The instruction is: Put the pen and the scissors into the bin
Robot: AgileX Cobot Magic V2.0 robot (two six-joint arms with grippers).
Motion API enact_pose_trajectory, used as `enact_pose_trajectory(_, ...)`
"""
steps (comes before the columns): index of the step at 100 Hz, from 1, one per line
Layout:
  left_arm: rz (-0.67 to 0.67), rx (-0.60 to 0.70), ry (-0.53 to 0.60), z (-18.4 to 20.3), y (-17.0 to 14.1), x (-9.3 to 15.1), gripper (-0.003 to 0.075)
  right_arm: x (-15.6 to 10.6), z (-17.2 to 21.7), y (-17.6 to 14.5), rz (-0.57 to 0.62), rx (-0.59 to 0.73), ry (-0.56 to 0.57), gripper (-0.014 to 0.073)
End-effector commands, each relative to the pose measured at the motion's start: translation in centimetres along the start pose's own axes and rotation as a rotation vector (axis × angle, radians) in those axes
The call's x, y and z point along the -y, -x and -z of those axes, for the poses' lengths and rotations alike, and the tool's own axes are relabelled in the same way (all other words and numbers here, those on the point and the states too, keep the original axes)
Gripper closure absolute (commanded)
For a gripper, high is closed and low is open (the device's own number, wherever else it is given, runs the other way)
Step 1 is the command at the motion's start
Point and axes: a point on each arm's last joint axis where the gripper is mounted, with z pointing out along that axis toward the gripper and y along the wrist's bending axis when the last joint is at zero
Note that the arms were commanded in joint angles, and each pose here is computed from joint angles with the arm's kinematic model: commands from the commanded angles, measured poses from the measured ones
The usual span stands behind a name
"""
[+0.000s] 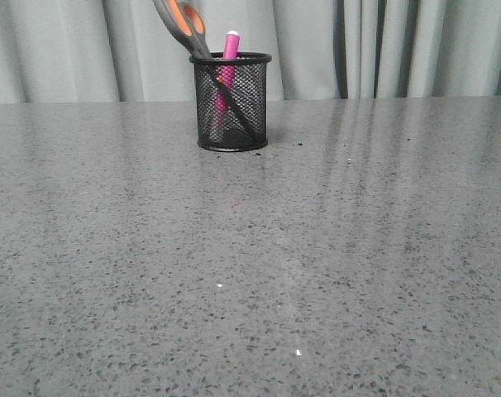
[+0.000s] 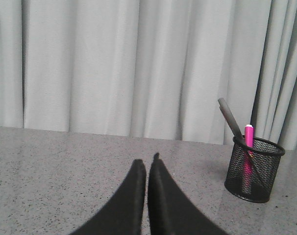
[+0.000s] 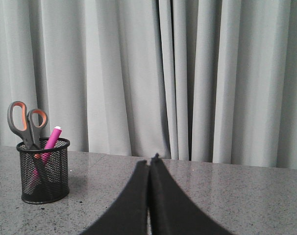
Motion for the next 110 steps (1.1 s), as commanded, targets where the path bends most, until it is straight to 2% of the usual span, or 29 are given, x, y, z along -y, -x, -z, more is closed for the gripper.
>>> enact_pose_trajectory(1,0.008,0.064,0.026,-0.1,1.3,-0.2,0.0739,0.4,-0.2,1.3,0.028,0.072,-0.05,0.067)
enact_pose_trajectory(31,0.007,0.061,0.026,-0.1,1.2,-0.2,0.0739,0.4,-0.2,1.3,0.028,0.072,-0.05,0.067)
enact_pose_trajectory(43,-0.082,0.061,0.025,-0.1,1.1,-0.1,0.0739,0.4,-0.2,1.3,0.028,0.072,-0.05,0.067)
enact_pose_trajectory(62,-0.101,0.05,0.134,0.0,0.9,-0.7,0.0739,0.4,-0.2,1.3,0.028,0.072,-0.05,0.067)
enact_pose_trajectory(75,-0.156,0.016,0.194,0.5,-0.2,-1.1,0.0739,0.4,-0.2,1.3,0.028,0.072,-0.05,0.067)
enact_pose_trajectory(110,-0.154,-0.041,0.198,1.4,-5.6,-1.6,0.0739,0.4,-0.2,1.3,0.028,0.072,-0.05,0.067)
